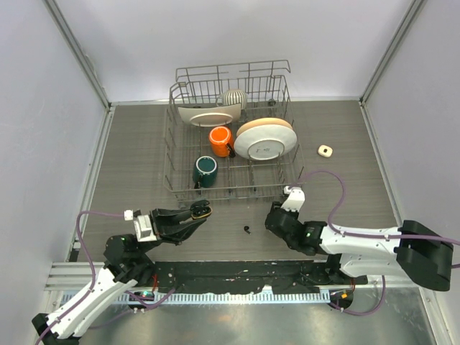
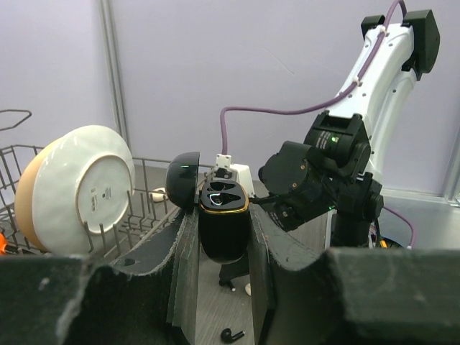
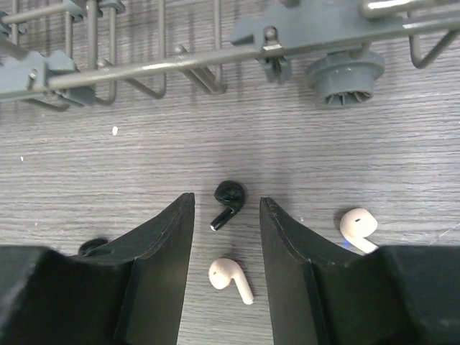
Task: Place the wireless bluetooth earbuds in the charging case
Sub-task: Pick up the earbud from the center of the board.
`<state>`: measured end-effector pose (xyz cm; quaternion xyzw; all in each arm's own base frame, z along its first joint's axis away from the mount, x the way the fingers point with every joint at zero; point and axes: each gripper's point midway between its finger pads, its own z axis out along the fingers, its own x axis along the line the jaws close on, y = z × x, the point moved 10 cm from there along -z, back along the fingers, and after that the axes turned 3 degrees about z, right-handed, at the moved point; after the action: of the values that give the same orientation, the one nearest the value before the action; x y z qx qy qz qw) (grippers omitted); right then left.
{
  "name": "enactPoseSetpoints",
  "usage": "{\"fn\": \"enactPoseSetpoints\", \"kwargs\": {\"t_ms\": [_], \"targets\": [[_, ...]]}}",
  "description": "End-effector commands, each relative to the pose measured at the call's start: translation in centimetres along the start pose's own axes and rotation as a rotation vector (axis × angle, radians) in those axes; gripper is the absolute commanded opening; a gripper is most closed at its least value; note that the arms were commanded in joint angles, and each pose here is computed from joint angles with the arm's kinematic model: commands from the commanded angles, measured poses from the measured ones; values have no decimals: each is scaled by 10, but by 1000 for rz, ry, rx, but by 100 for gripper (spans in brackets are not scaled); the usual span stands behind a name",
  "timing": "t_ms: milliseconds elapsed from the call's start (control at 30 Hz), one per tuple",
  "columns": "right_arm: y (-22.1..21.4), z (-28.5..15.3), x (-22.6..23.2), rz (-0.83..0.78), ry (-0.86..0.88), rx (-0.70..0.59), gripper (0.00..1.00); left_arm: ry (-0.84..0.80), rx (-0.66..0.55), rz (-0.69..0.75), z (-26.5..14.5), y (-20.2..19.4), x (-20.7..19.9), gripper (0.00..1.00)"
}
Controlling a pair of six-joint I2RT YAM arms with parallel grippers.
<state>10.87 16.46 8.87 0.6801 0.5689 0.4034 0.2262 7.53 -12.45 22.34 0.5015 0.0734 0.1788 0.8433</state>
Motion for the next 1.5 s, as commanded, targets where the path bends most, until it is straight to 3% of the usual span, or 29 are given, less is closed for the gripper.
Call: {"fn": "enactPoseSetpoints", "kwargs": {"t_ms": [0, 367, 1033, 1400, 1467], "targets": [[15, -1, 15, 33, -72, -32, 47, 18, 63, -23, -10, -30, 1, 0], [10, 8, 23, 21, -166, 8, 41, 17, 47, -13, -11, -27, 1, 0], [12, 23, 26, 64, -196, -11, 44, 17, 53, -14, -11, -27, 1, 0], [10, 26, 24, 67, -215, -10, 38, 15, 56, -17, -12, -28, 0, 0], [8, 27, 23, 60, -218, -5, 33, 15, 55, -17, -12, -28, 0, 0]]}}
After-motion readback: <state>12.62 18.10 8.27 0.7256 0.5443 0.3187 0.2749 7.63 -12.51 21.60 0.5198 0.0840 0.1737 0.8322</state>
